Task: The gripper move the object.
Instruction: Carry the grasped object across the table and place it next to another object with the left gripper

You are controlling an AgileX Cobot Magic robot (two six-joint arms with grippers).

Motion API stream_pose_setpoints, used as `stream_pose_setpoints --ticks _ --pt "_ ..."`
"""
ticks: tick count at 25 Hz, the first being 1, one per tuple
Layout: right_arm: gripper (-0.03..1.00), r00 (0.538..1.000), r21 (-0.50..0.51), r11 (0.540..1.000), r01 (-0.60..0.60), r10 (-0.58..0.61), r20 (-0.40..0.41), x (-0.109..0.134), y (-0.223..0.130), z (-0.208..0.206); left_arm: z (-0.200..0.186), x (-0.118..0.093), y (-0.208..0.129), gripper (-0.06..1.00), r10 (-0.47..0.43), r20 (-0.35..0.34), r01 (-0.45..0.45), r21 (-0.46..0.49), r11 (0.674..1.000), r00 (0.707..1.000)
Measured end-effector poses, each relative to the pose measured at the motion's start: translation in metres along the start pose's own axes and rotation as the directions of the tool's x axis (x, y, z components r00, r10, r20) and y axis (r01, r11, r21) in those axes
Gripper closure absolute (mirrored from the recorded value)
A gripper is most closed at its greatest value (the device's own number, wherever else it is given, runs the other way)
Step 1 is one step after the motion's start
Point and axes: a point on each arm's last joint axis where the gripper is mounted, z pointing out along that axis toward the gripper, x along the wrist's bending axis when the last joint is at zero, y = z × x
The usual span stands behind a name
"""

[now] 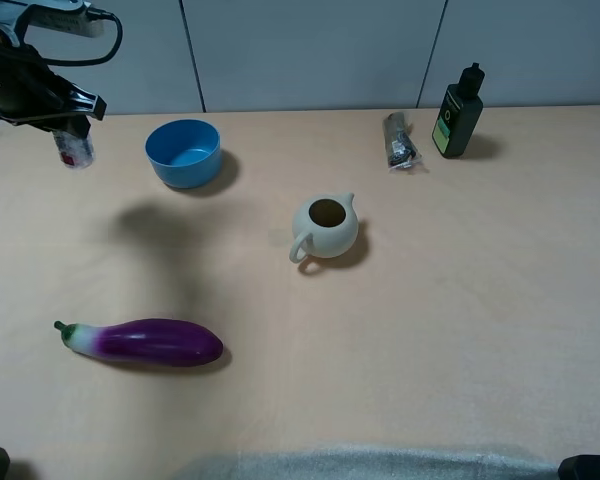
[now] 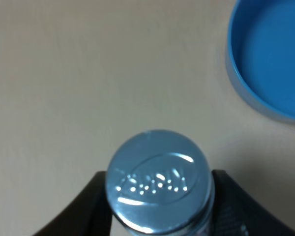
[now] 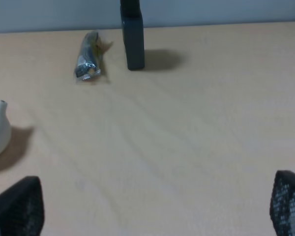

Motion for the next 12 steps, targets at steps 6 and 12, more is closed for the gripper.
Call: stream_pose_setpoints --ticks 6,12 --pt "0.28 1.000 0.000 1.000 0.000 0.000 0.000 0.000 0.000 0.000 0.007 -0.001 0.006 0.52 0.022 0.000 -0.022 -0.072 0.997 1.000" --pt "0.28 1.000 0.000 1.000 0.000 0.000 0.000 0.000 0.000 0.000 0.017 -0.001 0.008 0.52 0.068 -0.007 -0.068 -0.115 0.991 0.998"
